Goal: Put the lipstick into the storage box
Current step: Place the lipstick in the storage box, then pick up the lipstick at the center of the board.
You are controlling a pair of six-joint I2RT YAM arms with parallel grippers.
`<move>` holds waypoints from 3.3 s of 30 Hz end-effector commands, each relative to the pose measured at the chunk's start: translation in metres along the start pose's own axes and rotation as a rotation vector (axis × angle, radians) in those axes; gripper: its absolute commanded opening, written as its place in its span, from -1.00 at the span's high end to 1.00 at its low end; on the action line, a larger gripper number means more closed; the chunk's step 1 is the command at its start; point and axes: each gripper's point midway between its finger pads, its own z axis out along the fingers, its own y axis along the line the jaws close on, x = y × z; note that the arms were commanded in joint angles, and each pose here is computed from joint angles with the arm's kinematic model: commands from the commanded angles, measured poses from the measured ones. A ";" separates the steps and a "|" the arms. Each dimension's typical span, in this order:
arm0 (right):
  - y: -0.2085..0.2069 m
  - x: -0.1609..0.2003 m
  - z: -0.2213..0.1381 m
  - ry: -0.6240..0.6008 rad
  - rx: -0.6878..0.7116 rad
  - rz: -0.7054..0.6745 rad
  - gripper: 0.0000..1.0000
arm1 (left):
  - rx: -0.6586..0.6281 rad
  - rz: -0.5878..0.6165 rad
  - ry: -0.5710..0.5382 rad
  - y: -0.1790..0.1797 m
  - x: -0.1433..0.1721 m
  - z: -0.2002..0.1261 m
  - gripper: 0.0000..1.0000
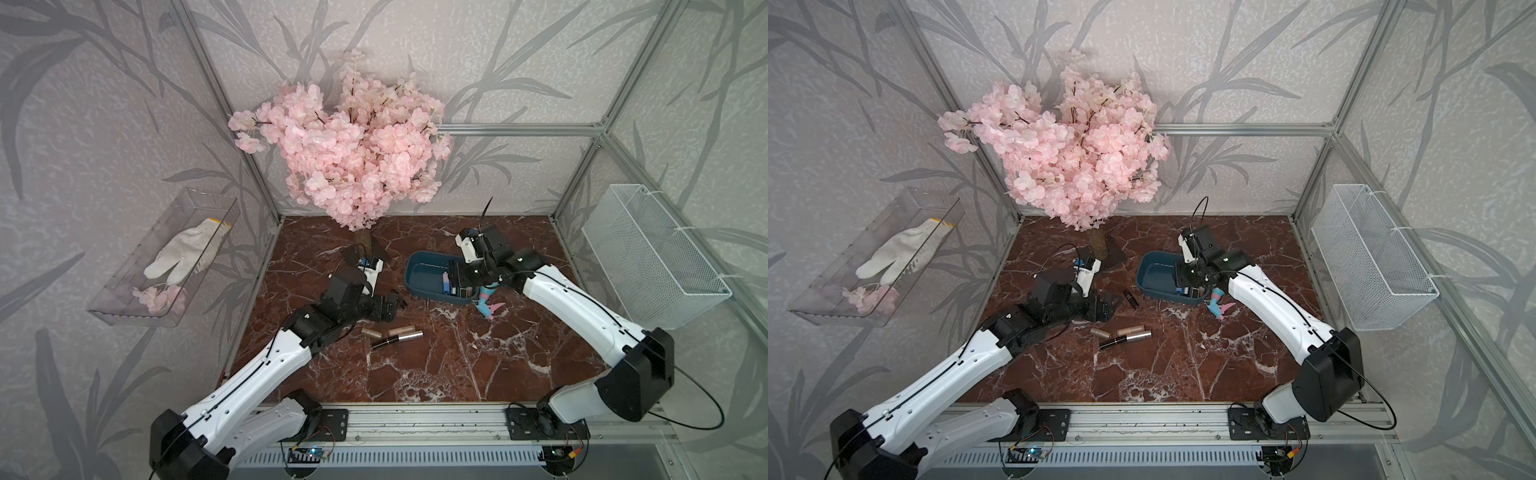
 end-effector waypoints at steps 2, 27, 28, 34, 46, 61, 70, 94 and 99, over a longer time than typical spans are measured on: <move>-0.004 0.003 0.024 0.101 0.014 0.136 0.69 | 0.047 0.102 0.010 -0.012 -0.014 0.013 -0.84; -0.053 0.003 0.144 0.326 0.265 0.105 0.66 | 0.014 0.073 0.136 0.006 0.019 0.038 -0.87; -0.054 0.002 0.145 0.326 0.270 0.098 0.66 | 0.011 0.071 0.137 0.007 0.020 0.038 -0.87; -0.061 0.000 0.155 0.335 0.304 0.074 0.65 | 0.009 0.063 0.143 0.009 0.021 0.039 -0.87; -0.072 -0.004 0.172 0.352 0.359 0.035 0.64 | 0.004 0.050 0.149 0.011 0.023 0.036 -0.87; -0.086 0.001 0.180 0.396 0.436 0.018 0.47 | -0.006 0.038 0.143 0.016 0.024 0.031 -0.87; -0.092 0.006 0.179 0.416 0.458 0.010 0.39 | -0.010 0.028 0.135 0.017 0.024 0.029 -0.87; -0.015 -0.012 0.058 0.194 0.173 -0.012 0.15 | -0.100 -0.289 0.211 0.051 0.031 0.045 -1.00; 0.050 0.022 0.045 0.214 -0.001 -0.242 0.14 | -0.178 -0.337 0.217 0.065 0.038 0.033 -1.00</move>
